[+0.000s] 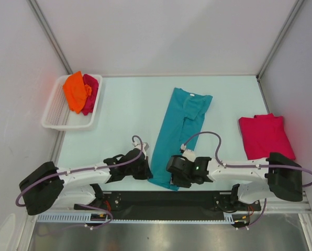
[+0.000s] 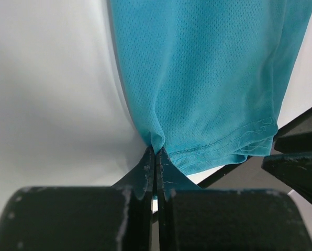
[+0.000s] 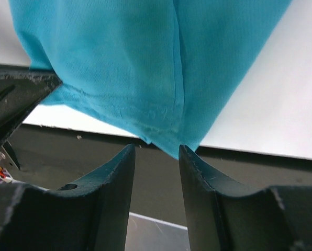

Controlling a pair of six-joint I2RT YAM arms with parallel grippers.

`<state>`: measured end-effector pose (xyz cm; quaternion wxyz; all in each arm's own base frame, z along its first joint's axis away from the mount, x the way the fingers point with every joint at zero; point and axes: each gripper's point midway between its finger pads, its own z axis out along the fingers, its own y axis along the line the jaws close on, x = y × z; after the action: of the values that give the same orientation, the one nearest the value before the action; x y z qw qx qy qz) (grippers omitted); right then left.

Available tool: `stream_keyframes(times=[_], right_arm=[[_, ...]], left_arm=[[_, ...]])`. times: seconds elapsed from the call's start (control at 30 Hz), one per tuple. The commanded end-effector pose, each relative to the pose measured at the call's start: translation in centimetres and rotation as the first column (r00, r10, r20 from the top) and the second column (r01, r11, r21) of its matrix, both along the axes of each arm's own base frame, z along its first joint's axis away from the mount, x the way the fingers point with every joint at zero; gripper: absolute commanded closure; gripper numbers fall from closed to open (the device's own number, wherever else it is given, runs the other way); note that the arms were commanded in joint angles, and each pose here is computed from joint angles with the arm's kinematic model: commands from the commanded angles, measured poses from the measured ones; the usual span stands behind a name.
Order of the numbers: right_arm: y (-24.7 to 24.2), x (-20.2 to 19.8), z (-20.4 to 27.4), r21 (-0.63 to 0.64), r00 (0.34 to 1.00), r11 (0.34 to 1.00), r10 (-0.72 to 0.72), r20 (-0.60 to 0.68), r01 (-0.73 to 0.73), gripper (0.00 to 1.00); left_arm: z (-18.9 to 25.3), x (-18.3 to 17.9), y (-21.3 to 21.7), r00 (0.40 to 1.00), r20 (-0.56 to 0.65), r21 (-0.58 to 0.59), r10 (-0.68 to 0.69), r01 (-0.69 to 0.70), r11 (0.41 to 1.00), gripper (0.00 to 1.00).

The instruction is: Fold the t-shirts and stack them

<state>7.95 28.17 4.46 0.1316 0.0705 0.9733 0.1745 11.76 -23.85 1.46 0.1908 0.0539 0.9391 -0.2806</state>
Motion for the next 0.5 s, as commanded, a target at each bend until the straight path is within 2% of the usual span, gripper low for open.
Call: stream_keyframes(times=[0.0,0.2,0.47], right_arm=[[-2.2,-0.2,1.1,-0.026,0.996,0.997,-0.076,0.035,0.077,0.56],[-4.8,-1.3,1.7,-0.059,0.991,0.990,-0.125,0.055,0.128,0.56],[-5.1,-2.5,0.1,-0.102,0.991,0.987,-0.122,0.044,0.126,0.55]], left_arm=[[0.1,-0.4,-1.2,0.999,-0.028,0.017,-0.028,0.029,0.999,1.00],[0.5,-0.4,-2.6,0.998,-0.022,0.019,-0.065,0.065,0.998,1.00],[0.9,-0.8,-3.4,0.996,-0.017,0.006,-0.088,0.088,0.996,1.00]])
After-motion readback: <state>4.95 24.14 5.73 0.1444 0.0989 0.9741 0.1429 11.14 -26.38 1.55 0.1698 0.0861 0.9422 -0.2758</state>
